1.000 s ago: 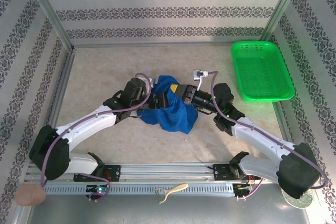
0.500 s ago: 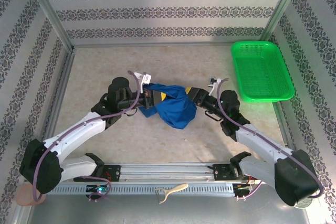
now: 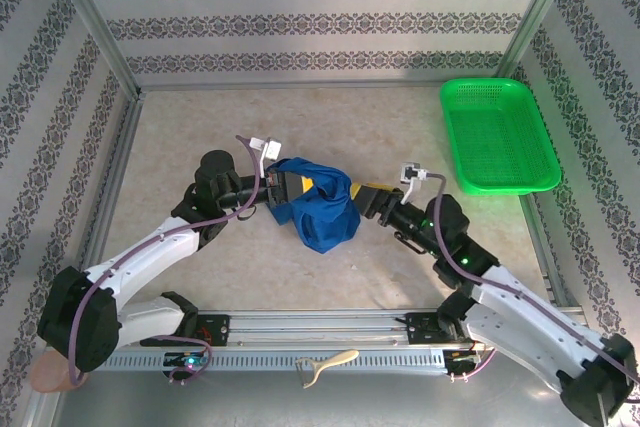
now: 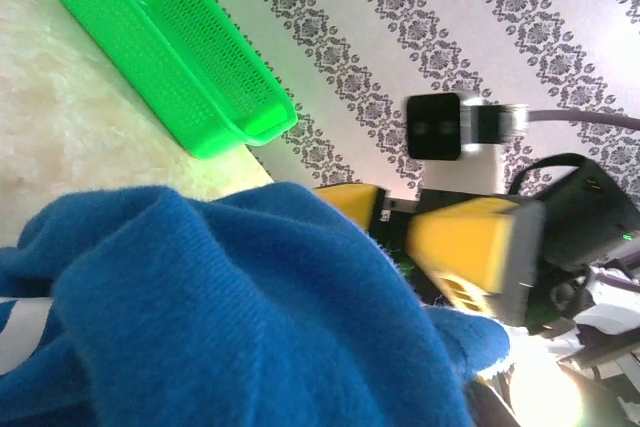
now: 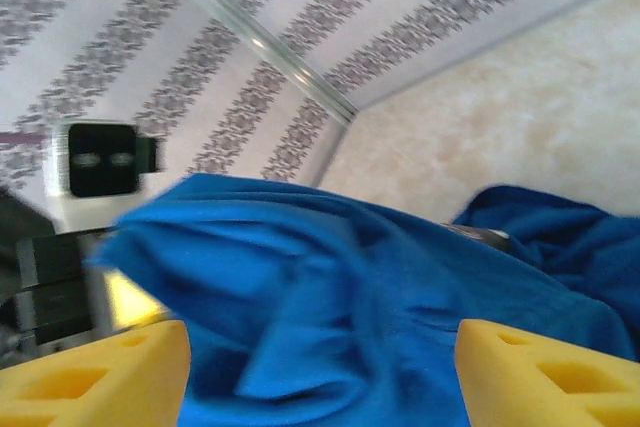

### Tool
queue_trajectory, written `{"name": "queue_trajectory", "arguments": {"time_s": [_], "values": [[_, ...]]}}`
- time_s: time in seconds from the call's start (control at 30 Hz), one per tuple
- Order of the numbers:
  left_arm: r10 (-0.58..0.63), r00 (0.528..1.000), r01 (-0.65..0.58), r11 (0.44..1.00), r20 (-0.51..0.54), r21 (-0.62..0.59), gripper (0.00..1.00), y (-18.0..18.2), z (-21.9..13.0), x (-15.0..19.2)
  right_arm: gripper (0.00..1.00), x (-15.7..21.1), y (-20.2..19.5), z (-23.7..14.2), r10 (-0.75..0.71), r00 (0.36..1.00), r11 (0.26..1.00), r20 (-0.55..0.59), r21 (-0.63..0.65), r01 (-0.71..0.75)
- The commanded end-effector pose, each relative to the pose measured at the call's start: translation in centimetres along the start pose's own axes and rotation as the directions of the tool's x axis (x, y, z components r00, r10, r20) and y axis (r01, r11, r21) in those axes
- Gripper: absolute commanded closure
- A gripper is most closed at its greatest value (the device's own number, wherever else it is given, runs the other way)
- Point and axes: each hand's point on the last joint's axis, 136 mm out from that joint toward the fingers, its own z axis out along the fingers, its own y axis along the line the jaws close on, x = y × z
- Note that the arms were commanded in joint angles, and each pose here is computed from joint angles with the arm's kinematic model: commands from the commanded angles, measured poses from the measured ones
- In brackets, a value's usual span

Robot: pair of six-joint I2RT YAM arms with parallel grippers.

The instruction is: Fold the inside-out t-shirt

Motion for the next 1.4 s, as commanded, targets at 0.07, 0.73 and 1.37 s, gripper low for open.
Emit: {"name": "queue_trajectory", "arguments": {"time_s": [0.07, 0.73, 1.37], "values": [[0.03, 0.999, -0.031, 0.998, 0.026, 0.049, 1.0, -0.9, -0.1, -1.0, 0.31, 0.7, 1.0, 1.0, -0.222, 0.974, 0.968, -0.037, 0.108, 0.224], [0.025, 1.0, -0.025, 0.998, 0.004, 0.061, 1.0, -1.5, -0.1, -1.1, 0.75, 2.2, 2.8, 6.9, -0.36, 0.913, 0.919, -0.193, 0.097, 0.383], [0.012, 0.999, -0.006, 0.984, 0.035, -0.177, 0.25, 4.4, -0.8, -2.3, 1.0, -8.3, 15.1, 2.6, -0.219, 0.976, 0.941, -0.018, -0.27, 0.206]]}}
